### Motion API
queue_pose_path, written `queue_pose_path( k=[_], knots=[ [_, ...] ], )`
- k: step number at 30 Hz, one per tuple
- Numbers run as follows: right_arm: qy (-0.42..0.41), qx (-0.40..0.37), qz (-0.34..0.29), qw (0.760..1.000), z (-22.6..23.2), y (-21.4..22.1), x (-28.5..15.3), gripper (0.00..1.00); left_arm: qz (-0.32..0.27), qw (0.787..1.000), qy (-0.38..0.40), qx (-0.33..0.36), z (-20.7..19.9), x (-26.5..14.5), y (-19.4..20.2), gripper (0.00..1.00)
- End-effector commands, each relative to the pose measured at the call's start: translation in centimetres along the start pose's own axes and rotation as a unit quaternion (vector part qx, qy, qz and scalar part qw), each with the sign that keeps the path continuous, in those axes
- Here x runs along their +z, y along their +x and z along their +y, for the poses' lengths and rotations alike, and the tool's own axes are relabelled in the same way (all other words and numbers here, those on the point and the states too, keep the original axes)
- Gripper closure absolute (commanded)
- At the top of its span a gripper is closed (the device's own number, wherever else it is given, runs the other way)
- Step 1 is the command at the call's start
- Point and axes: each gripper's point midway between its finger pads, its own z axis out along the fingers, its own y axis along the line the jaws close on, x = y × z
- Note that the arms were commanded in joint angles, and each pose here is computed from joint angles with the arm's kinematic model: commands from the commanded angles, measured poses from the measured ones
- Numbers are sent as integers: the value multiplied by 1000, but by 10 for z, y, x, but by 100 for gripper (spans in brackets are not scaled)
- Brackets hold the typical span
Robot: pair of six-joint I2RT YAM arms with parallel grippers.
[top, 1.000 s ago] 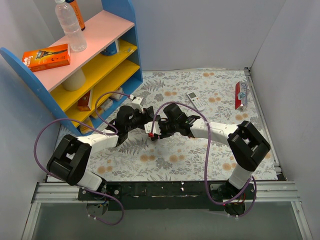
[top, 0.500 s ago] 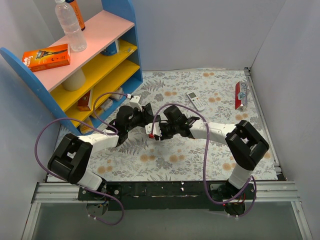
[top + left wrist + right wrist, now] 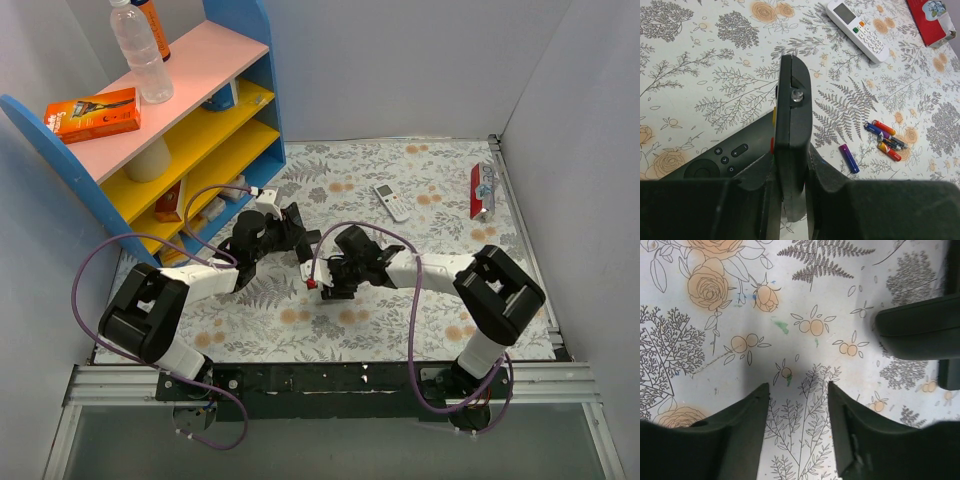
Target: Load the batteries into the remote control
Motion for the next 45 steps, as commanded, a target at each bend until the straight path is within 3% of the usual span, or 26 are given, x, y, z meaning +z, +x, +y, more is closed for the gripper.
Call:
queue_pose_path(
  k=[1, 5, 11, 28, 45],
  knots=[
    [86, -24, -57, 994, -25, -27, -22, 37, -13, 999, 36, -2, -15, 0, -10, 100],
    [135, -39, -85, 986, -40, -42, -37, 18, -1, 998, 57, -7, -22, 2, -4, 100],
    [167, -55, -116, 977, -56, -58, -46, 12, 16, 997, 80, -10, -32, 4, 4, 100],
    [124, -51, -131, 982, -60, -57, -27, 21, 29, 996, 90, -8, -38, 7, 9, 100],
    [131, -45, -111, 984, -64, -45, -22, 21, 30, 995, 94, -8, -40, 6, 8, 100]
  ],
)
